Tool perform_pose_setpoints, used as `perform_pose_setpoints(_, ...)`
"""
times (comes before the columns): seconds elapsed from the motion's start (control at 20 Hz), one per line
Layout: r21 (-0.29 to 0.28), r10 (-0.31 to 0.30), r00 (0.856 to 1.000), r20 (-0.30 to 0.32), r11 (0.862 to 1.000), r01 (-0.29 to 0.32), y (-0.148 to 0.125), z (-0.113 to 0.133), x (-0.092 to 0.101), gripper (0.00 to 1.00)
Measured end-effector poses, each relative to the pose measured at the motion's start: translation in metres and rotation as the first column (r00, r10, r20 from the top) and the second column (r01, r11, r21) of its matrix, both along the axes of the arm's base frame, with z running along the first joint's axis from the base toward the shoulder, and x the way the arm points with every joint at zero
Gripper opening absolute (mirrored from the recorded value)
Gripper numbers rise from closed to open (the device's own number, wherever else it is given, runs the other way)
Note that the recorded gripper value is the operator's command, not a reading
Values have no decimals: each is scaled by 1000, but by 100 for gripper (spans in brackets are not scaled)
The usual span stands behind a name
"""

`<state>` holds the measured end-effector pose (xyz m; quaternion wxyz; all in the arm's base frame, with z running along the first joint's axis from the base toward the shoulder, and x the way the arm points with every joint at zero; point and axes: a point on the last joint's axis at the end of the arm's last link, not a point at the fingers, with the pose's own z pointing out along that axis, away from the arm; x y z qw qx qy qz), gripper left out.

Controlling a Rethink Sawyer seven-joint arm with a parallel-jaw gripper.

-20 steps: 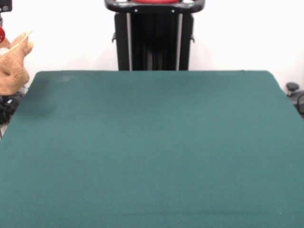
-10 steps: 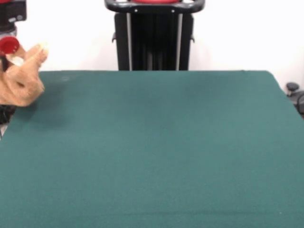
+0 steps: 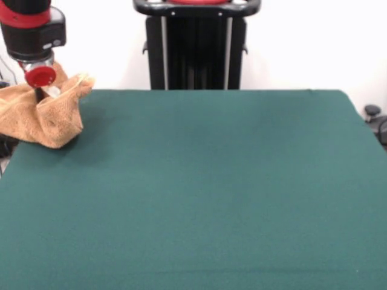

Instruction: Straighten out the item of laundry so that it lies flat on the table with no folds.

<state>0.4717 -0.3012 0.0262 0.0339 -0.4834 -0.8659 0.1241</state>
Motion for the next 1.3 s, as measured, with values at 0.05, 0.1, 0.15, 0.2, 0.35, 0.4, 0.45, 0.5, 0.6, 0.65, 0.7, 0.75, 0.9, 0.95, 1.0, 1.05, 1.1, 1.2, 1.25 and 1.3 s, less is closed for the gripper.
perform_pose_setpoints(0.05, -4, -5, 1000, -4, 1000, 5, 2, 0, 0, 0)
perform_pose_setpoints(0.1, -6, -7, 1000, -5, 1000, 7, 3, -1, 0, 0)
perform_pose_setpoints(0.15, -12, -14, 1000, -13, 1000, 14, 7, -2, 0, 0)
perform_pose_setpoints(0.2, -19, -24, 1000, -19, 1000, 24, 12, -3, 0, 0)
perform_pose_setpoints(0.35, -35, -40, 999, -26, 999, 39, 20, -2, 2, 0)
perform_pose_setpoints(0.4, -42, -46, 999, -25, 998, 45, 24, -1, 5, 0)
perform_pose_setpoints(0.45, -49, -55, 998, -24, 997, 54, 28, 0, 7, 0)
perform_pose_setpoints(0.5, -60, -70, 997, -18, 996, 69, 37, 2, 13, 0)
perform_pose_setpoints(0.6, -74, -91, 996, -7, 993, 90, 49, 5, 22, 0)
perform_pose_setpoints(0.65, -79, -99, 995, -2, 992, 99, 54, 6, 25, 0)
perform_pose_setpoints(0.7, -85, -109, 994, 4, 990, 109, 61, 7, 29, 0)
perform_pose_setpoints(0.75, -98, -132, 991, 18, 986, 133, 76, 10, 38, 0)
perform_pose_setpoints(0.9, -115, -157, 987, 27, 981, 159, 96, 10, 47, 0)
perform_pose_setpoints(0.95, -126, -175, 984, 31, 976, 177, 112, 10, 53, 0)
perform_pose_setpoints(1.0, -130, -181, 983, 30, 974, 183, 117, 10, 55, 0)
perform_pose_setpoints(1.05, -134, -187, 982, 30, 973, 190, 122, 10, 57, 0)
perform_pose_setpoints(1.1, -137, -194, 981, 29, 971, 196, 128, 11, 58, 0)
perform_pose_setpoints(1.2, -144, -208, 978, 23, 967, 209, 140, 13, 60, 0)
perform_pose_setpoints(1.25, -150, -218, 976, 15, 964, 218, 150, 15, 61, 0)
perform_pose_setpoints(1.3, -153, -224, 975, 9, 963, 222, 156, 16, 62, 0)
